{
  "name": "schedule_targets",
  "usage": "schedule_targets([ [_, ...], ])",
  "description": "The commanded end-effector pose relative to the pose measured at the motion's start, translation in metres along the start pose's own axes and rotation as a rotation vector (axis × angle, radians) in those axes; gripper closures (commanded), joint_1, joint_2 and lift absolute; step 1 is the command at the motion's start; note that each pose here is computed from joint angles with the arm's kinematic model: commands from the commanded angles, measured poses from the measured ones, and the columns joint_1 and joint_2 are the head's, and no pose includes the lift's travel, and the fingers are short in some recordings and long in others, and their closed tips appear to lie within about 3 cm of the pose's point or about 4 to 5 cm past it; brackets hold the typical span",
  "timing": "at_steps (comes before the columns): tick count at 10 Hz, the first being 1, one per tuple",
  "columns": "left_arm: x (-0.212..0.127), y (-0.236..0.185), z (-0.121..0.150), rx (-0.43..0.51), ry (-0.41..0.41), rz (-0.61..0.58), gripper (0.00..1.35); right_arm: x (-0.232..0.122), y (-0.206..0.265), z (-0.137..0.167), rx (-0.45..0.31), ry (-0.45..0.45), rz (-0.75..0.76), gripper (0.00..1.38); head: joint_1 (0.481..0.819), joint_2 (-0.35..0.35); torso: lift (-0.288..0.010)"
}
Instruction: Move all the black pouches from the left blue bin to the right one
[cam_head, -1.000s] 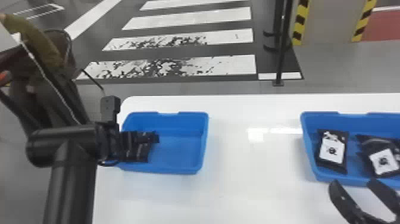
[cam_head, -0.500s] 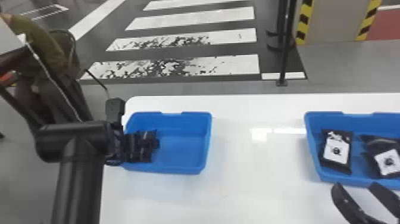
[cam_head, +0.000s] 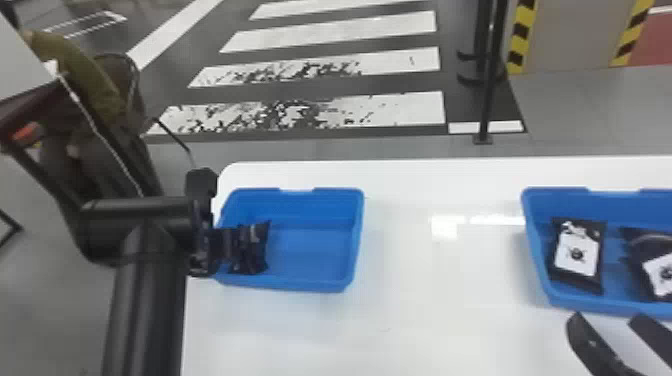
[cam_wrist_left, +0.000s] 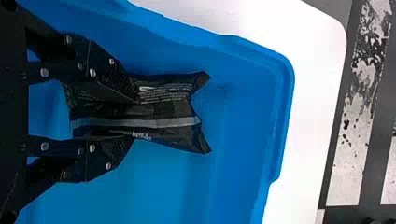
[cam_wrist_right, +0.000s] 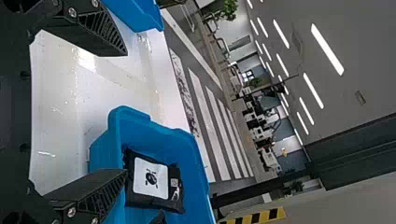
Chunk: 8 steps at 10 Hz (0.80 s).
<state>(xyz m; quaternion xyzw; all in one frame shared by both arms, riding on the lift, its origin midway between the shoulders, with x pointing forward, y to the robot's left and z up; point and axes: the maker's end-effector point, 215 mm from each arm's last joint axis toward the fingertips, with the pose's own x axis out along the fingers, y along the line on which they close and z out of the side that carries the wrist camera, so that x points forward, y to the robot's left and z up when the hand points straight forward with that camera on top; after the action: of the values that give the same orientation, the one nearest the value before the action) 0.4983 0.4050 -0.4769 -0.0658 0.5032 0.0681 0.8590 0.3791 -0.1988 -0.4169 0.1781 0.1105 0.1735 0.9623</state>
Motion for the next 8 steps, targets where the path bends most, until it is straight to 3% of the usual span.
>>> schedule_targets([
  [1,0.001,0.003,0.000,0.015,-0.009,0.007,1.12,-0.001,-0.001,-0.002,0.010,0.003,-0.001,0.14,0.695,0.259,-0.140],
  [6,-0.059,-0.031,0.020,0.122,-0.196,-0.063,1.15,0.004,0.010,0.001,0.022,0.003,0.031,0.14,0.695,0.247,-0.140],
  [8,-0.090,-0.093,0.030,0.267,-0.312,-0.168,1.15,0.024,0.049,0.008,0.078,0.000,0.143,0.14,0.695,0.236,-0.140],
])
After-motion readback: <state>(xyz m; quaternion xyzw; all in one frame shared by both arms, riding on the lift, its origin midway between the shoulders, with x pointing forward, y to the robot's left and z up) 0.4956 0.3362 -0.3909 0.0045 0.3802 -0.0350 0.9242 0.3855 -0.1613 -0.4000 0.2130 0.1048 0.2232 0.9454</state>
